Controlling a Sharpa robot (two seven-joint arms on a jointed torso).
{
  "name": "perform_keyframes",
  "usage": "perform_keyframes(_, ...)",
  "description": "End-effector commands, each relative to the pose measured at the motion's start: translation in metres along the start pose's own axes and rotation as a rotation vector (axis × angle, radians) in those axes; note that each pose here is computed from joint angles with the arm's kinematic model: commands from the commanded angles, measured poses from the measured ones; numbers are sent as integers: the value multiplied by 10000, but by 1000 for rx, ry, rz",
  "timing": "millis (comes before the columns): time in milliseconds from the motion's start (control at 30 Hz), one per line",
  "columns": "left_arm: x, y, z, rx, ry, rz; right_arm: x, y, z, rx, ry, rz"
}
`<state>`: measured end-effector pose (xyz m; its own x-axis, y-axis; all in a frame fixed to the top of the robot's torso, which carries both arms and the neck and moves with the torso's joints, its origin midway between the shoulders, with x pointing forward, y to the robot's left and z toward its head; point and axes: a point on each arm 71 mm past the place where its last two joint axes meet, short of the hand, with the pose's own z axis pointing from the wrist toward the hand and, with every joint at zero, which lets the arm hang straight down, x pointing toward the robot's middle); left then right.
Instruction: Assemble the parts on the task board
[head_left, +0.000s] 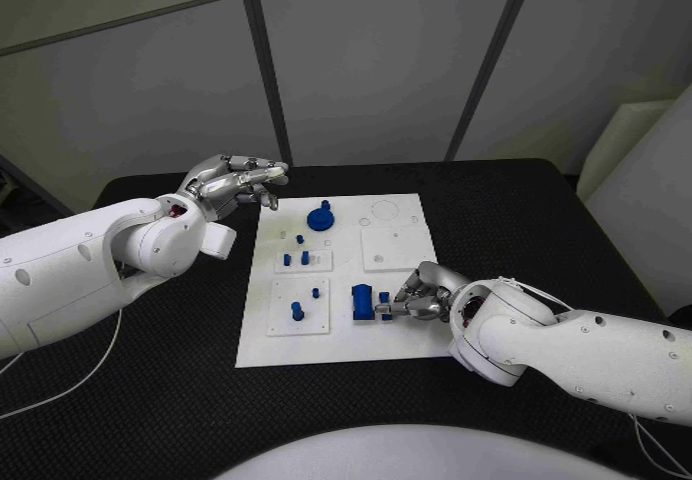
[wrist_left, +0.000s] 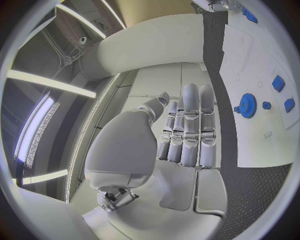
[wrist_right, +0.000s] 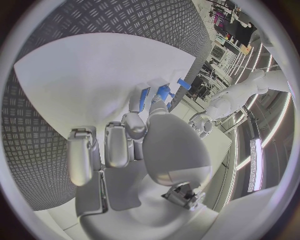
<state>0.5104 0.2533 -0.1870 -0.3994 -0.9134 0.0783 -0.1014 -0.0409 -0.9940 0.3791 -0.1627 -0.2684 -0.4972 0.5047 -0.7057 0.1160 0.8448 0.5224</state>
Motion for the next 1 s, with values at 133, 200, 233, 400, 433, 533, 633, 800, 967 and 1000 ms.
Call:
perform_keyframes(133, 10, -9, 3, 2, 11, -6, -20, 11, -1, -18, -21, -11)
perform_keyframes(200, 9, -9, 3, 1, 11, -6, -26, 5, 1, -17, -25, -10)
perform_keyframes(233, 9, -9, 3, 1, 11, -6, -30, -1, 4, -15, -29, -11)
perform_keyframes(400, 13, -8, 7, 1, 12, -7, -50, -24, 15, -13, -43, -26)
perform_keyframes(433, 13, -8, 7, 1, 12, -7, -54, -26, 17, -13, -47, -31)
perform_keyframes(533, 12, -7, 7, 1, 11, -6, -67, -30, 22, -19, -60, -57)
perform_keyframes(633, 10, -7, 6, 1, 11, -6, -75, -21, 24, -28, -73, -81)
perform_keyframes(800, 11, -6, 7, 1, 11, -6, -74, -6, 27, -36, -81, -99)
perform_keyframes(967, 11, -5, 7, 0, 11, -6, -79, 12, 21, -49, -94, -101)
perform_keyframes(1000, 11, -5, 7, 0, 11, -6, -82, 16, 17, -55, -97, -97)
